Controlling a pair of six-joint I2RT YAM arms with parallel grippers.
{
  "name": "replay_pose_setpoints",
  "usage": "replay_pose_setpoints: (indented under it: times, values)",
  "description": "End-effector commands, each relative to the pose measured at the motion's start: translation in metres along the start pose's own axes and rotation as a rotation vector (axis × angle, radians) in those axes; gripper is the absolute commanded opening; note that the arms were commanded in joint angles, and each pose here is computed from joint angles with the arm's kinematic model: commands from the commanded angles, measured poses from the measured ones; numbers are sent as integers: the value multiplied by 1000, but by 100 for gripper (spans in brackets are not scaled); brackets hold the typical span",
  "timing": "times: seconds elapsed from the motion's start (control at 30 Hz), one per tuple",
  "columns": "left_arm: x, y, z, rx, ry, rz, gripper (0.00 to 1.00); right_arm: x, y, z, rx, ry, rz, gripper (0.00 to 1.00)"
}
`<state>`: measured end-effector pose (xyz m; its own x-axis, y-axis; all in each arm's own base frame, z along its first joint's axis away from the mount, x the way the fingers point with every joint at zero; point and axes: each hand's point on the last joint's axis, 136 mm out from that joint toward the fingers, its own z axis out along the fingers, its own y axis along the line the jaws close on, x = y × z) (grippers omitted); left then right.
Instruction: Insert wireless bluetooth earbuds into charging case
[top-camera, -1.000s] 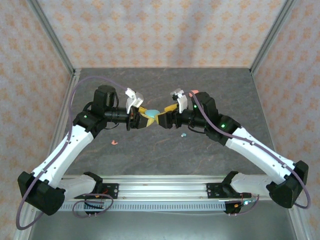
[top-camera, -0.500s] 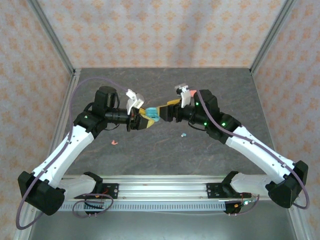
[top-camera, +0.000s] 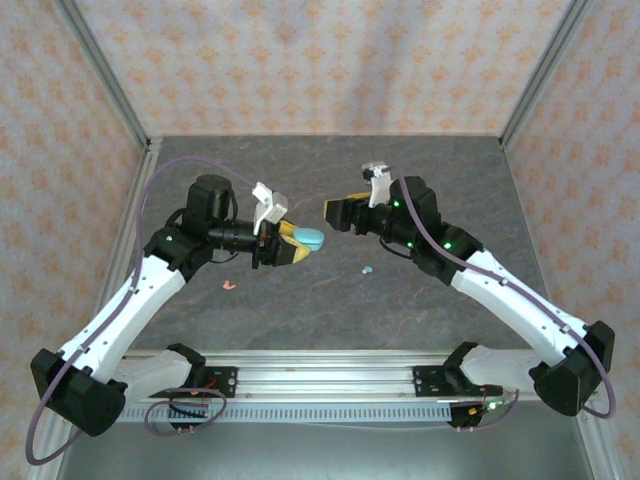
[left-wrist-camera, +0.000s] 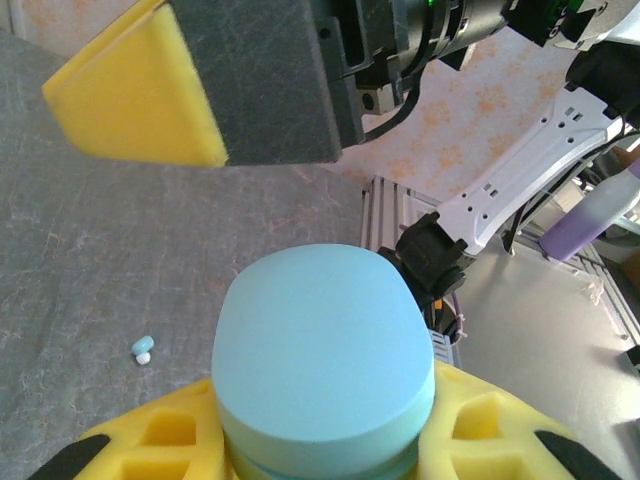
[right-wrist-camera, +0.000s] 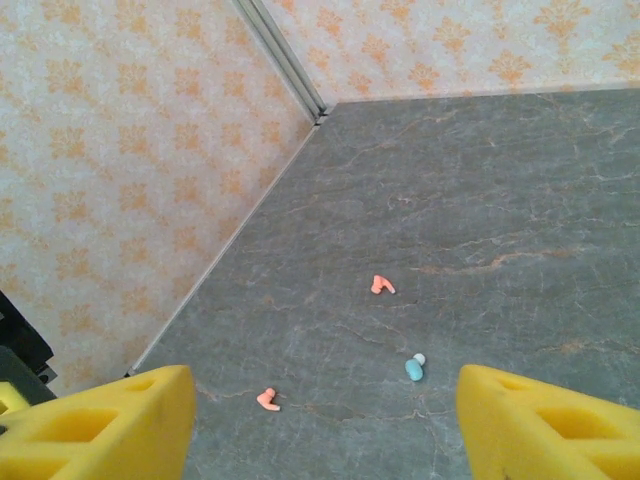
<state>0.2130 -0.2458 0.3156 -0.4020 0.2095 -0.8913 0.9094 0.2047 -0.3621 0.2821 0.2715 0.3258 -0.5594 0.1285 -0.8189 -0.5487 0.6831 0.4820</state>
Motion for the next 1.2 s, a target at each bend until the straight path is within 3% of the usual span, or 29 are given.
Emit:
replay_pose_setpoints:
  times: [0.0, 0.17, 0.3, 0.43, 0.9, 1.17]
  values:
    - [-1, 1, -6, -7, -23, 40, 0, -8, -8, -19, 47, -54, 44, 70]
    - [5, 12, -12, -35, -29, 21, 0, 0, -35, -23, 170, -39, 105, 67]
    - [10, 15, -13, -32, -30, 5, 0, 13, 5, -13, -63, 27, 75, 68]
    - [10, 16, -13, -15, -29, -5, 0, 35, 40, -12, -205, 77, -44, 81]
    - [8, 12, -12, 13, -16, -11, 0, 47, 67, -6, -321, 131, -175, 90]
    - [9, 11, -12, 22, -15, -11, 0, 29, 75, -37, -348, 13, -194, 94]
